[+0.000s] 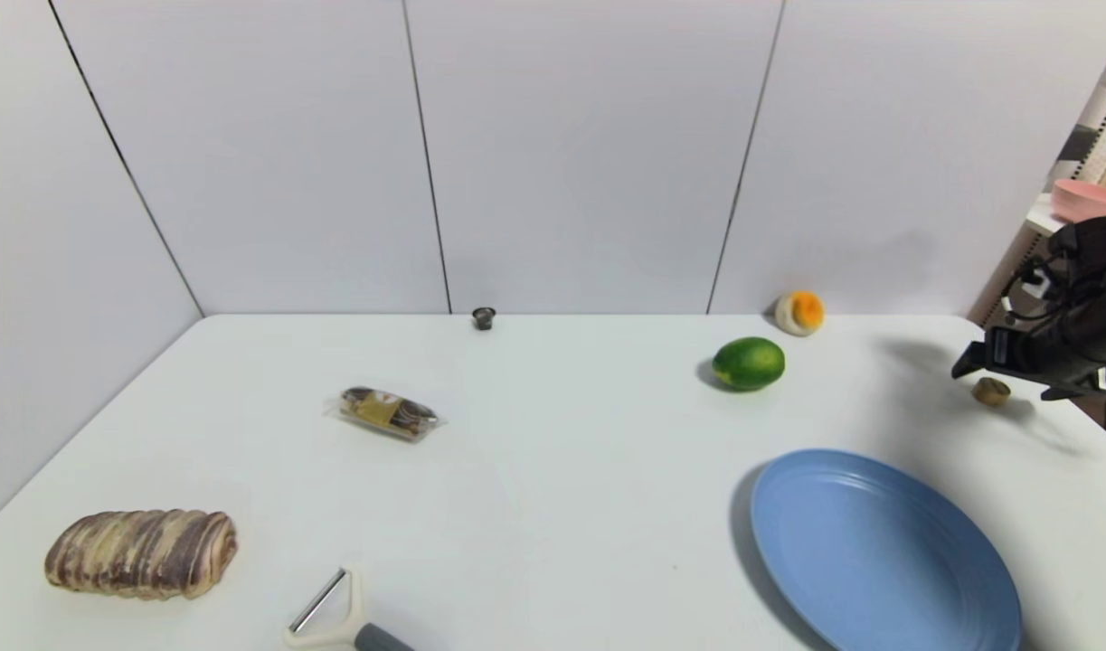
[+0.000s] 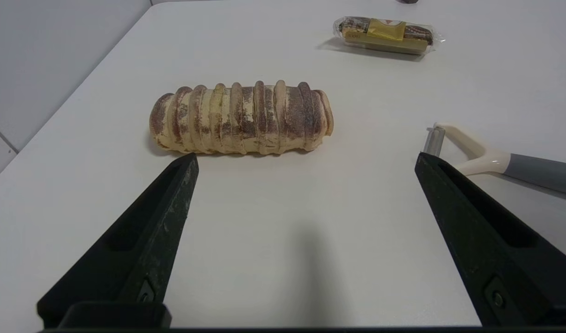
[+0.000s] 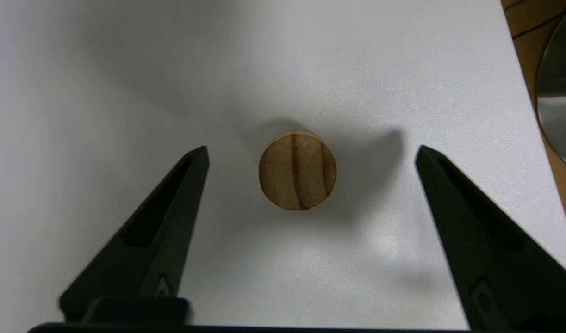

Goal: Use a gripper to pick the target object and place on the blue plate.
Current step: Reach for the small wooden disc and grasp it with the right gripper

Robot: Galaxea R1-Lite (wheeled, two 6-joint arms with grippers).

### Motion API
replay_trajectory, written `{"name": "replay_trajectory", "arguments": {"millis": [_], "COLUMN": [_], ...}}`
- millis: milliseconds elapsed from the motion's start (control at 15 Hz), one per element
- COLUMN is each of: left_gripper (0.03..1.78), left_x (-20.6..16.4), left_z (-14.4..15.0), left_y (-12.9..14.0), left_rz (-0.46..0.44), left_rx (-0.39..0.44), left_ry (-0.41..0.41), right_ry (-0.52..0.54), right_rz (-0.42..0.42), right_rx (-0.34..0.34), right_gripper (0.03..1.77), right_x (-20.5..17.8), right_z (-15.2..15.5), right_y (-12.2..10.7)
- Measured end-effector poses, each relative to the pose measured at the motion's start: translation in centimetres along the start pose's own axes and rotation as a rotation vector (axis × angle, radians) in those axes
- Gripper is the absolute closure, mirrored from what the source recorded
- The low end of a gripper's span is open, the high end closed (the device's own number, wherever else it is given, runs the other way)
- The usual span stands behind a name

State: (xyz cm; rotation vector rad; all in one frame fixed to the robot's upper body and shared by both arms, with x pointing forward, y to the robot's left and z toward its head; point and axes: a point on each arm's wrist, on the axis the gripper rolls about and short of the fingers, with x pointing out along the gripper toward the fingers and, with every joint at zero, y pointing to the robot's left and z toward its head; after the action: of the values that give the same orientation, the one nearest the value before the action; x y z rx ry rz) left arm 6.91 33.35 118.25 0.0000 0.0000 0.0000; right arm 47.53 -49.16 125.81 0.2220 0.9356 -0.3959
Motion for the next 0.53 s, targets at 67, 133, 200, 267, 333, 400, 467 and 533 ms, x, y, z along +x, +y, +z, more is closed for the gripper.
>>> {"name": "replay_trajectory", "arguments": {"millis": [67,133,200,267,333,400,467,533], "left_gripper": [0.12,0.12,0.12,0.12,0.12,0.12,0.12,0.12], "left_x": [0.00,0.00,0.00,0.00,0.00,0.00,0.00,0.00], "left_z": [0.00,0.00,0.00,0.00,0.00,0.00,0.00,0.00], "left_y": [0.00,0.00,0.00,0.00,0.00,0.00,0.00,0.00], "left_rz": [0.000,0.000,0.000,0.000,0.000,0.000,0.000,0.000], "left_rx": [0.000,0.000,0.000,0.000,0.000,0.000,0.000,0.000], "left_ry": [0.000,0.000,0.000,0.000,0.000,0.000,0.000,0.000], "right_ry": [0.002,0.003,0.002,0.002,0.003,0.005,0.007,0.008], "right_rz": [0.000,0.001,0.000,-0.001,0.000,0.000,0.001,0.000], "right_rx": [0.000,0.000,-0.001,-0.002,-0.004,-0.004,-0.005,-0.005], "right_gripper": [0.52,0.66,0.80,0.90,0.99,1.17,1.35,1.35], "right_x": [0.04,0.08,0.08,0.08,0.07,0.08,0.09,0.08], "right_z": [-0.01,-0.02,-0.01,-0.01,-0.04,-0.07,-0.11,-0.14], "right_y": [0.00,0.00,0.04,0.12,0.18,0.21,0.23,0.21]}}
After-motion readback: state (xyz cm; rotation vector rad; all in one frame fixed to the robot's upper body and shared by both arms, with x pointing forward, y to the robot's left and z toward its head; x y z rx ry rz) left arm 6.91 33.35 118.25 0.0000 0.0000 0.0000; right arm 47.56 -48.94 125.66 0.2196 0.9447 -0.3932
